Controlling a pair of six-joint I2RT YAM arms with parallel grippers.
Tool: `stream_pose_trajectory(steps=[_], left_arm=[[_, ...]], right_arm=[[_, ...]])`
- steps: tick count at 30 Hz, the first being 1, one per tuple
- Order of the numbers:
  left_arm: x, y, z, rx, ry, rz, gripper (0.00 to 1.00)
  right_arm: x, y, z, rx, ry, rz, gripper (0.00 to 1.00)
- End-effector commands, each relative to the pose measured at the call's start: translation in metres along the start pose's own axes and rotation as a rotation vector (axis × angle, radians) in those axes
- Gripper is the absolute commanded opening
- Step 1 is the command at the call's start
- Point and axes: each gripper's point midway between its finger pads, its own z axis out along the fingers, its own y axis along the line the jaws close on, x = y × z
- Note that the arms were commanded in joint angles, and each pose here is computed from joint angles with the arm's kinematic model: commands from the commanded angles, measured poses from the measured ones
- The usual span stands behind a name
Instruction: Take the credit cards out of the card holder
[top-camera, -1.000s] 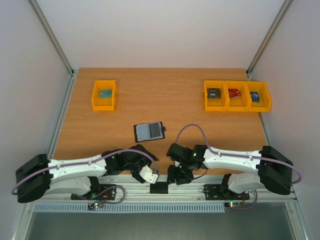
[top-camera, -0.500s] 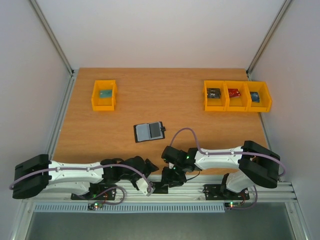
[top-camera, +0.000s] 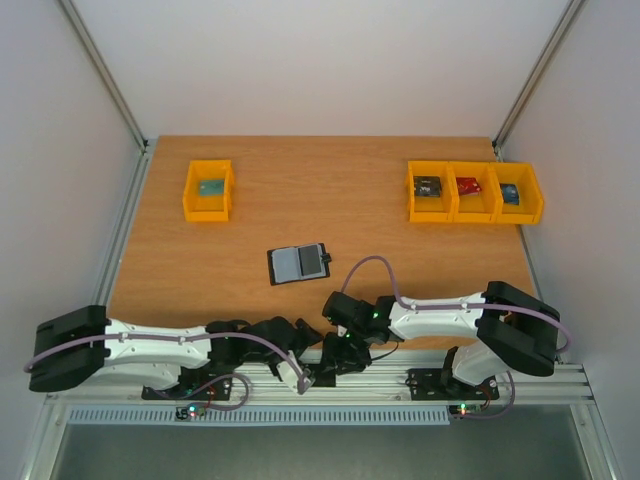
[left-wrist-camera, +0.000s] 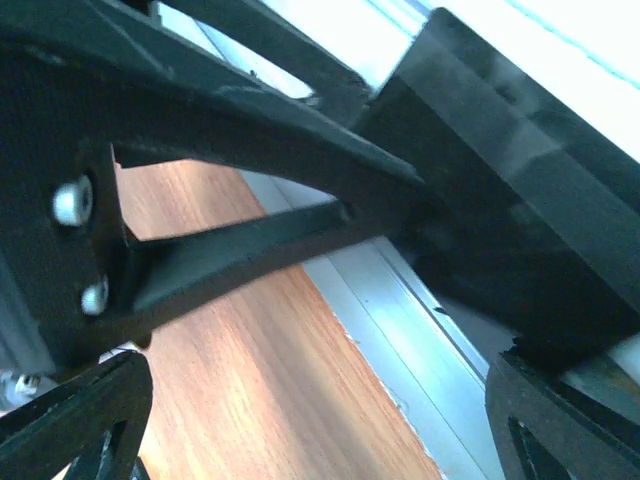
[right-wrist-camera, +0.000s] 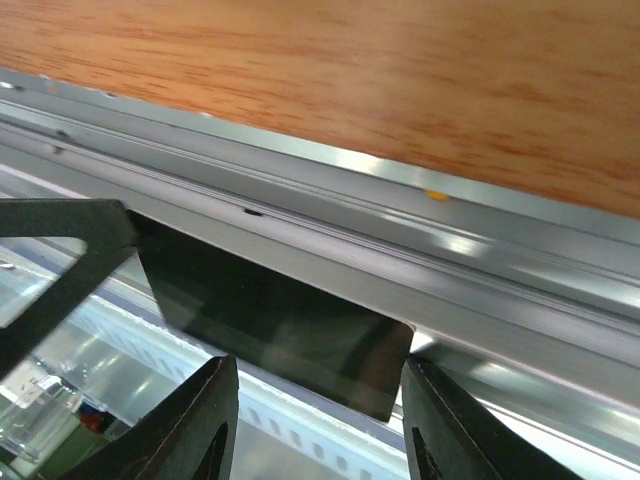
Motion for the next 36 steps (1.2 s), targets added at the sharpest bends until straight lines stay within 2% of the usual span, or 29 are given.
stream_pose_trajectory(steps=[1,9,17,23,28,30,33,34,36], left_arm=[[0.008,-0.003,0.010,0.005,0.016,-0.062,0.92],[0.029,0.033,0.014,-0.064,0.049,-0.110,0.92],[0.032,0.019,0.008,-0.027,0.043,-0.143,0.92],[0.025,0.042,-0.009,-0.035,0.036,-0.236,0.93],[0.007,0.045,-0.041,0.090,-0.019,-0.387,0.92],[-0.013,0.033,-0.061,0.216,-0.085,-0.485,0.88],[-0.049,0.006,-0.089,0.472,-0.166,-0.650,0.74],[-0.052,-0.003,-0.090,0.524,-0.137,-0.709,0.68],[-0.049,-0.015,-0.082,0.546,-0.063,-0.757,0.64]], right_arm=[[-0.018,0.021,-0.001,-0.080,-0.091,-0.031,0.45],[-0.041,0.034,-0.032,-0.091,-0.175,-0.040,0.45],[-0.035,0.011,-0.040,-0.031,-0.173,-0.017,0.44],[-0.028,0.010,-0.065,0.052,-0.199,-0.154,0.47],[-0.025,0.005,-0.081,0.082,-0.211,-0.165,0.48],[-0.022,0.000,-0.085,0.107,-0.213,-0.158,0.48],[-0.023,-0.003,-0.095,0.108,-0.248,-0.133,0.48],[-0.025,-0.005,-0.099,0.105,-0.265,-0.122,0.48],[-0.026,-0.007,-0.105,0.097,-0.291,-0.108,0.48]])
